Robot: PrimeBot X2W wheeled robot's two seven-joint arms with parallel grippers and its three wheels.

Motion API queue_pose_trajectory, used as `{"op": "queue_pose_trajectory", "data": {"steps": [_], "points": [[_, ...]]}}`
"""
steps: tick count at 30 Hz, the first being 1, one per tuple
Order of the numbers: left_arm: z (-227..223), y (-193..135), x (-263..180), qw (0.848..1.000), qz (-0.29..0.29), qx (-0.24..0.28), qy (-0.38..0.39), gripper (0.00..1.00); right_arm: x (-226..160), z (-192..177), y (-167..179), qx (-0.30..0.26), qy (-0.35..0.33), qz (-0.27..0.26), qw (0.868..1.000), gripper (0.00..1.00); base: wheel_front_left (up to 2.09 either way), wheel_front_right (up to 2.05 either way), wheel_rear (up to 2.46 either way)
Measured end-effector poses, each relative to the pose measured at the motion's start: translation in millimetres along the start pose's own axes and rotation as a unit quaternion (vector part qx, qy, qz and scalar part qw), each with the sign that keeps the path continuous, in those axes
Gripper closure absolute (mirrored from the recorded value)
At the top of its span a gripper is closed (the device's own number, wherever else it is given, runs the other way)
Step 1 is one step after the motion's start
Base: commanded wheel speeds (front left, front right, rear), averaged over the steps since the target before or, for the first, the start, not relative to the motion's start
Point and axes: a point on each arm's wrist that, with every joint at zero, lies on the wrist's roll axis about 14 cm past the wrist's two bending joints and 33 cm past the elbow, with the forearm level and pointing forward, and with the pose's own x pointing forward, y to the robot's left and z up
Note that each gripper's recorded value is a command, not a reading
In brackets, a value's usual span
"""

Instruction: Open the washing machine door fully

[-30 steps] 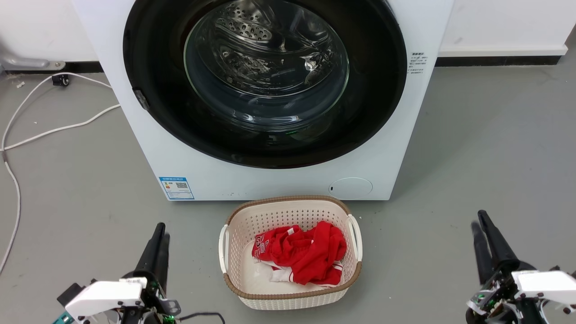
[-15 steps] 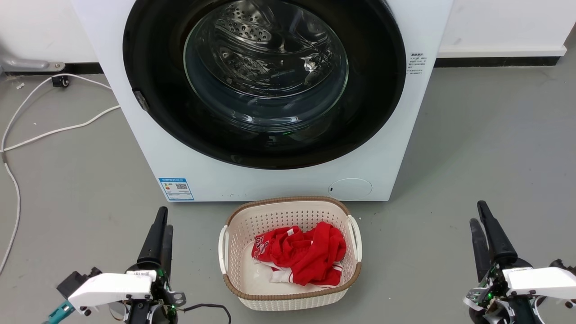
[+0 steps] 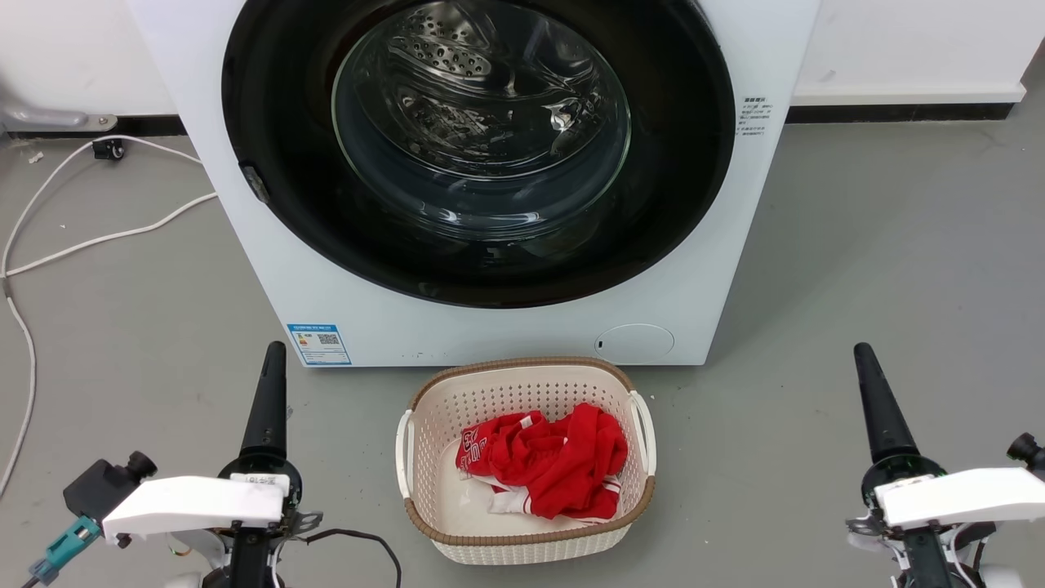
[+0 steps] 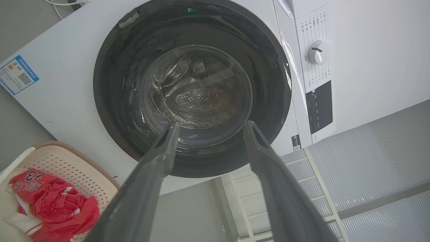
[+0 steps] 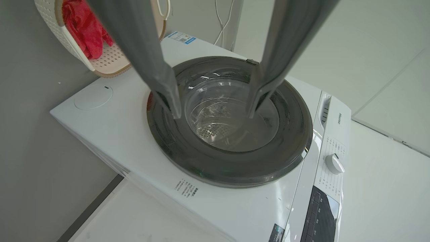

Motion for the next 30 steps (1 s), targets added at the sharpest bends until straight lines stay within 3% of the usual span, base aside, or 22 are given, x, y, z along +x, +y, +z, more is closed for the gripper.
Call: {"op": "queue_pose_trajectory", "data": {"steps": [10, 30], "points": [[-2, -11, -2, 0.992, -0.020, 0.121, -0.001, 0.00, -3, -6, 11, -0.145, 0.007, 0.021, 0.989, 0.00, 0.00, 0.00, 0.00], [-13, -21, -7, 0.950, -0.043, 0.308, 0.003, 0.00, -8, -13, 17, -0.297, 0.020, 0.037, 0.954, 0.00, 0.00, 0.00, 0.00]]}}
